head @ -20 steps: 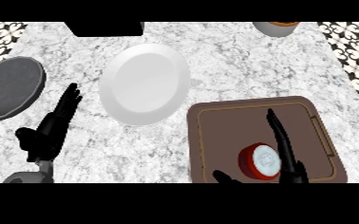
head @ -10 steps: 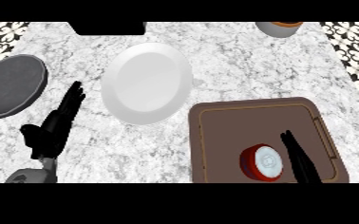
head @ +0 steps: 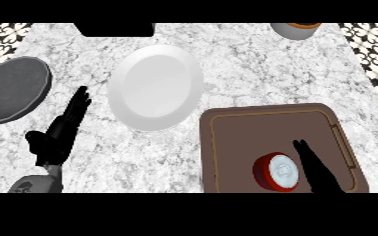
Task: Pick the can from the tray and place it in the plate
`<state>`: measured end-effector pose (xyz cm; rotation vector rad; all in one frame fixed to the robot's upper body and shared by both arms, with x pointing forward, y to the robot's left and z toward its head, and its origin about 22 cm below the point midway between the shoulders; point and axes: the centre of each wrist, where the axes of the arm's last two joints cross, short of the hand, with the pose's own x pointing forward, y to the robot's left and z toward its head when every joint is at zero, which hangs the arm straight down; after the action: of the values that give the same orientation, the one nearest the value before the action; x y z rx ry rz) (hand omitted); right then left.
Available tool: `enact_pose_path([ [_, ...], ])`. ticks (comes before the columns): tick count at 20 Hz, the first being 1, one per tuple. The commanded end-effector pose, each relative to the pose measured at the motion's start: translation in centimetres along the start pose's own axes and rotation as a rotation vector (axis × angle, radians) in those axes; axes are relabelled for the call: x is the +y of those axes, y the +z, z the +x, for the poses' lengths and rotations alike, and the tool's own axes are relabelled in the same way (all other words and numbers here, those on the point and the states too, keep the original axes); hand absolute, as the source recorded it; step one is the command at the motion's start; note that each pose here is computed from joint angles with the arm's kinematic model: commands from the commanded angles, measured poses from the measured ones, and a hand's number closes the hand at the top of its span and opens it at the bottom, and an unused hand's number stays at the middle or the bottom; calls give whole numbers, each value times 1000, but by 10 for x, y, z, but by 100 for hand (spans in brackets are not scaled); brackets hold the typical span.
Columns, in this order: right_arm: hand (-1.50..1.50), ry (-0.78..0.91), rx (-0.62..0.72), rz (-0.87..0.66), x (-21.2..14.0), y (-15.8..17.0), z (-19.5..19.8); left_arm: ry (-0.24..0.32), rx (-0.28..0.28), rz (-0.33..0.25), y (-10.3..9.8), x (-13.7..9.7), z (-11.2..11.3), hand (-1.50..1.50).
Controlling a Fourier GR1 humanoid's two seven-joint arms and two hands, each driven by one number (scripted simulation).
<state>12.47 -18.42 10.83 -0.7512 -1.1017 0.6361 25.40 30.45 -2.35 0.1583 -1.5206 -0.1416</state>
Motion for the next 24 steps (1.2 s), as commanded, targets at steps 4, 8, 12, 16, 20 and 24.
enact_pose_path([
  [4, -150, 133, 107, 74, 1, 3, 10, -8, -9, -8, 10, -4, 4, 0],
  [8, -150, 133, 125, 121, 1, -29, 0, -5, 6, -15, 13, 7, 8, 0],
  [12, -150, 117, 139, 137, 8, -36, 2, -1, 8, -13, 13, -9, 6, 0],
  [16, -150, 154, 131, 124, 31, -39, -15, -2, 1, -4, 6, -12, -5, 0],
  [20, -150, 207, 190, 117, 18, -67, -24, -15, -10, 9, -1, -8, -3, 0],
  [24, -150, 174, 186, 104, 53, -70, -29, 17, -10, 6, -4, 1, 11, 0],
])
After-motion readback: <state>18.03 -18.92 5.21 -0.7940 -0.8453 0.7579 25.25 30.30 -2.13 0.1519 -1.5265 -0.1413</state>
